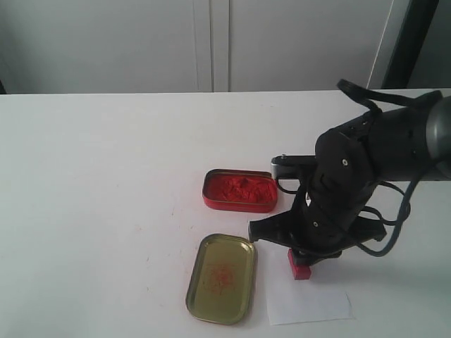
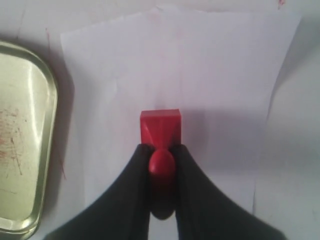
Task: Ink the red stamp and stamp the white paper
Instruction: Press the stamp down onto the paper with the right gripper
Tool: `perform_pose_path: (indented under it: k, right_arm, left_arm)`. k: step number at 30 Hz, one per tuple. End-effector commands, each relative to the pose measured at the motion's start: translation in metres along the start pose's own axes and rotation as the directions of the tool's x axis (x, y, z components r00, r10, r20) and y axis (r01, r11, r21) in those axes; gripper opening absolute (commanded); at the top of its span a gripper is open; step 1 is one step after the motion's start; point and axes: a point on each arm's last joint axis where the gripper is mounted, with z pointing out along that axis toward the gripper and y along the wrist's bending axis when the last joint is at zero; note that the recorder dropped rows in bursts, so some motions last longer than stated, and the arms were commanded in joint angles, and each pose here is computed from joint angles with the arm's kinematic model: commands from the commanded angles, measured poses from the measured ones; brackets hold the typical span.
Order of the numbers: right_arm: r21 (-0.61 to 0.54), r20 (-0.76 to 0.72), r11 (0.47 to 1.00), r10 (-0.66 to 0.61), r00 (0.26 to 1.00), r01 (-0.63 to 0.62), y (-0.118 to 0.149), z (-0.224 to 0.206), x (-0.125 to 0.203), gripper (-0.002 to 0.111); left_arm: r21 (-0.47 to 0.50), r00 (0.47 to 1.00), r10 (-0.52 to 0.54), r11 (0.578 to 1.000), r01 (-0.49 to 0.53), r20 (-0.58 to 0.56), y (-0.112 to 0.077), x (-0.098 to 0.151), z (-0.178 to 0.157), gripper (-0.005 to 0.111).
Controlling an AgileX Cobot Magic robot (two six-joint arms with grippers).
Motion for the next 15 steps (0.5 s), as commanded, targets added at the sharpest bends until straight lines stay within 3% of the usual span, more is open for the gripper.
perform_pose_path:
  k: [1,15]
  right_arm:
    - [-0.010,0.023,1.000,0.015,1.000,-0.015,-0.001,0.002,-0.002,0.000]
    - [0.086,-0.159,0.996,-0.001,0.987,0.014,-0.015,0.066,0.026,0.000]
  left_arm:
    - [0.001,1.000,-0.002,1.000,0.002,-0.020,0.000,0.004,0.001,0.000]
    - [0.001,1.000,-0.002,1.000,0.002,-0.020,0.000,0.004,0.001,0.000]
